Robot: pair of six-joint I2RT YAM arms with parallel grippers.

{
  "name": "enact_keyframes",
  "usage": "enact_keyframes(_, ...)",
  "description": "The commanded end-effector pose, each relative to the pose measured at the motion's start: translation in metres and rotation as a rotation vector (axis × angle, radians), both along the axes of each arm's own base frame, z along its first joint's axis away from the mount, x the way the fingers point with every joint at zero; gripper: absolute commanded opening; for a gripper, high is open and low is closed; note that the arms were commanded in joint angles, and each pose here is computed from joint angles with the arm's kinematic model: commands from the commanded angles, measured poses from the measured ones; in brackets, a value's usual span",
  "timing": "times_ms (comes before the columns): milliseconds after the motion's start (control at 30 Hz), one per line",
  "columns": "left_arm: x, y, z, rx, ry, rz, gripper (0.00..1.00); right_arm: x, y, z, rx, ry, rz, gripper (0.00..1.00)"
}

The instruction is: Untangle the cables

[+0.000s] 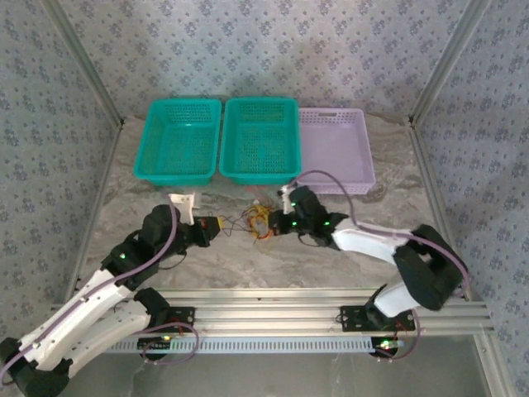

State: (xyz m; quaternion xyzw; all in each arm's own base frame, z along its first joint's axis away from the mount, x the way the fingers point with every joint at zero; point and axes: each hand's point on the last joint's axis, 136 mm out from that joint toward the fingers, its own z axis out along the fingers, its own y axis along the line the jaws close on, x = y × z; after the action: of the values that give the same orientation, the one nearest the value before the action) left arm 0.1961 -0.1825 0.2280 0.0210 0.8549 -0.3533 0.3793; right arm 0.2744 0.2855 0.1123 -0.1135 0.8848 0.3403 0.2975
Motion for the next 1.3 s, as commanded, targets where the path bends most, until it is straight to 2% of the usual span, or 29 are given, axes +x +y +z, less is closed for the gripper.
enact_keyframes(0,-0.002,0.028,0.019,0.082,-0.054,0.076,0.0,0.005,-0.053,0.008,-0.045,-0.014,-0.124,0.0)
enact_keyframes(133,-0.005,0.054,0.02,0.168,-0.044,0.146,0.0,0.002,-0.106,0.03,-0.027,-0.031,-0.234,0.0)
enact_keyframes(267,-0.003,0.073,0.026,0.229,-0.037,0.199,0.0,-0.006,-0.136,0.045,-0.028,-0.033,-0.283,0.0)
enact_keyframes(533,0.004,0.095,0.032,0.363,0.002,0.26,0.0,-0.009,-0.195,0.042,-0.059,0.031,-0.464,0.0)
enact_keyframes(633,0.008,0.096,0.029,0.384,0.016,0.263,0.0,-0.008,-0.202,0.045,-0.022,0.034,-0.488,0.0)
enact_keyframes(733,0.011,0.103,0.026,0.42,0.027,0.29,0.0,-0.01,-0.212,0.051,-0.042,0.022,-0.523,0.0)
enact_keyframes(900,0.016,0.115,0.022,0.433,0.049,0.336,0.0,-0.016,-0.245,0.056,-0.061,0.011,-0.664,0.0)
enact_keyframes(1033,0.02,0.119,0.023,0.42,0.052,0.364,0.0,-0.018,-0.247,0.045,-0.068,0.058,-0.667,0.0)
enact_keyframes(1267,0.025,0.142,0.059,0.414,-0.051,0.482,0.0,-0.022,-0.265,0.035,-0.155,0.071,-0.734,0.0)
